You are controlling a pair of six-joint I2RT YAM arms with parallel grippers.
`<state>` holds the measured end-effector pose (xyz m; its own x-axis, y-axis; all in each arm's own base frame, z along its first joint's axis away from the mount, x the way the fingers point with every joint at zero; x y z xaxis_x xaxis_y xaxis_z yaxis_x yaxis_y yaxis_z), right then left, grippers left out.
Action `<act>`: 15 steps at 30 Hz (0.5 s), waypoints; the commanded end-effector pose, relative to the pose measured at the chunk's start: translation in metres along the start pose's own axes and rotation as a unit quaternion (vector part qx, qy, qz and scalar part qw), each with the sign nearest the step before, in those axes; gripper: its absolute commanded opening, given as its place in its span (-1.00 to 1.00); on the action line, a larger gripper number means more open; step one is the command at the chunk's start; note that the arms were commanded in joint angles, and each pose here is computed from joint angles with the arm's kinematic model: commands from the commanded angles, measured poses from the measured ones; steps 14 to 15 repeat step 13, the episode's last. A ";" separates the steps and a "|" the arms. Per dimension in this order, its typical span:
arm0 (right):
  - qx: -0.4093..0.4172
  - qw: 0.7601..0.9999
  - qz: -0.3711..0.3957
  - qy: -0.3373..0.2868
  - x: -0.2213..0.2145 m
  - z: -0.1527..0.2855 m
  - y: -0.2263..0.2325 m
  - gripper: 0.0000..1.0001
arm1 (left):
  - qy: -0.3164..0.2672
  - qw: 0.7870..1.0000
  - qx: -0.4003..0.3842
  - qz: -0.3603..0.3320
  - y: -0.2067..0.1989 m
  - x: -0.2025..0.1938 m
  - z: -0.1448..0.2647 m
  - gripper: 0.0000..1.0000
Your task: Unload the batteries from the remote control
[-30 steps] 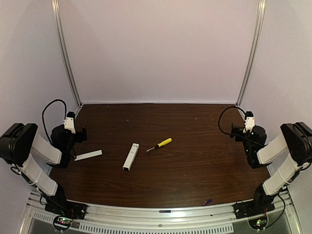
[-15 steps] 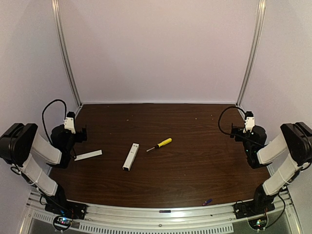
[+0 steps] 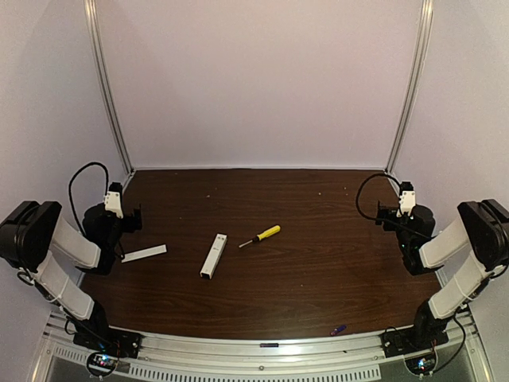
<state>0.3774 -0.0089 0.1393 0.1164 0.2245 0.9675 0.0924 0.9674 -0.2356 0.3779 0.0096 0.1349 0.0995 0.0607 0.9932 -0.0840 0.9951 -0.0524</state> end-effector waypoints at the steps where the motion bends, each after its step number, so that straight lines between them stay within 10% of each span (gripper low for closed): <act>1: 0.002 1.000 -0.008 -0.005 0.002 -0.002 0.000 0.99 | -0.015 1.000 -0.002 0.005 0.000 0.006 0.001 0.95; 15: 0.004 1.000 -0.008 -0.004 0.002 -0.002 0.001 0.99 | -0.015 1.000 -0.002 0.006 0.000 0.005 0.001 0.95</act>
Point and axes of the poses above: each gripper's point midway between its finger pads, its own z axis back along the fingers, its own y axis along the line the jaws close on, x = y × z, the point moved 1 cm from there along z, back along the fingers, and after that the axes turned 12 degrees about z, right-handed, at the moved point
